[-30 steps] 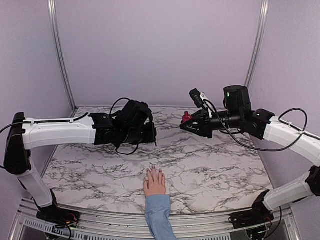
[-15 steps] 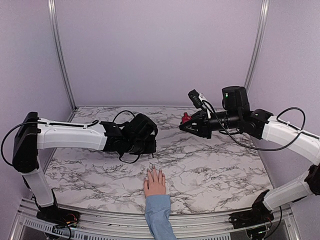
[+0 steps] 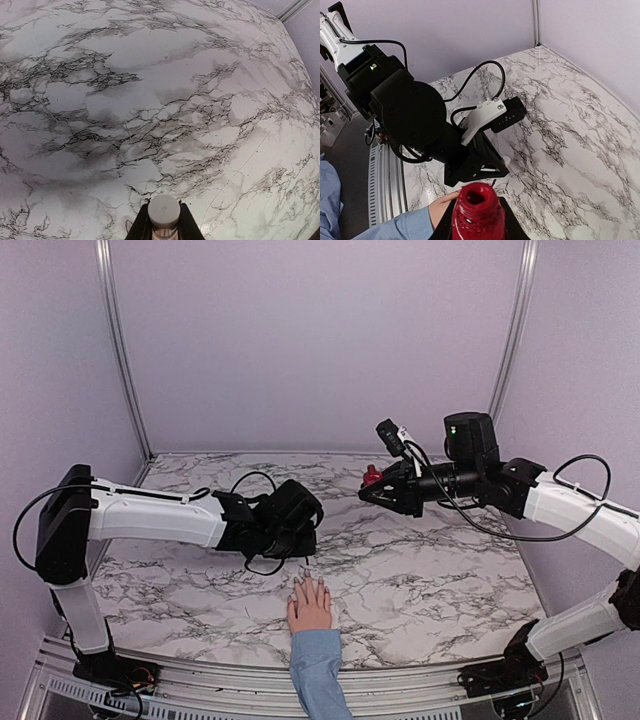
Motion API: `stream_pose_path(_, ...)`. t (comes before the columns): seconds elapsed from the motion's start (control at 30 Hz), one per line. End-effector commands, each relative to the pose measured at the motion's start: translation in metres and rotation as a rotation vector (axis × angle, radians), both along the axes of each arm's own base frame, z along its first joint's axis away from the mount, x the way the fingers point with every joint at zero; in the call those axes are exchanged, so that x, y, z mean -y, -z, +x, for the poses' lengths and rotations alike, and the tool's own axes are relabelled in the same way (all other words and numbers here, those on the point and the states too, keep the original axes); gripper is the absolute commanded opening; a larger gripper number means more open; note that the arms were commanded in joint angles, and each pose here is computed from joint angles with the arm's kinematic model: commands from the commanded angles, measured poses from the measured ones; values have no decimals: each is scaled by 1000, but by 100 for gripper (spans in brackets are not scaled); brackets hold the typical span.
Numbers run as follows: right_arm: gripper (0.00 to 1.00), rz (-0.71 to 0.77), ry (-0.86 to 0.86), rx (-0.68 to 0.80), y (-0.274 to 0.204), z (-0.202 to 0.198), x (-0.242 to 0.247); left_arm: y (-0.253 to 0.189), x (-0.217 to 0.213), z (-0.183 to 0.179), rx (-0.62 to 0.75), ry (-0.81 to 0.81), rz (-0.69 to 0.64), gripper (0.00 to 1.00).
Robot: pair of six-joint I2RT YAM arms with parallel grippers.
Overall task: Paint the nails
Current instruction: Paint the nail with the hand.
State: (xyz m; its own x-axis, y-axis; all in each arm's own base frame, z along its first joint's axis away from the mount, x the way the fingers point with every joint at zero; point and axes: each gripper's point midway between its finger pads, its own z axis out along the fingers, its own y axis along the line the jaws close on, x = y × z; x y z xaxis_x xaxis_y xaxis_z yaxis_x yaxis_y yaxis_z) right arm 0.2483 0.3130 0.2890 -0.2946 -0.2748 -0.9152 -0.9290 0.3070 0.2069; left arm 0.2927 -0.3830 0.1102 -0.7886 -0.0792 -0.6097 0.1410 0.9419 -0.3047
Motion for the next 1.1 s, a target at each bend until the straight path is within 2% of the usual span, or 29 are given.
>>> stream_pose_path(0.0, 0, 28, 18, 49, -17, 8, 1, 7, -1, 1, -4, -23, 31, 0)
stream_pose_path(1.07, 0, 23, 17, 46, -16, 9, 0, 29, 2, 0, -48, -32, 73, 0)
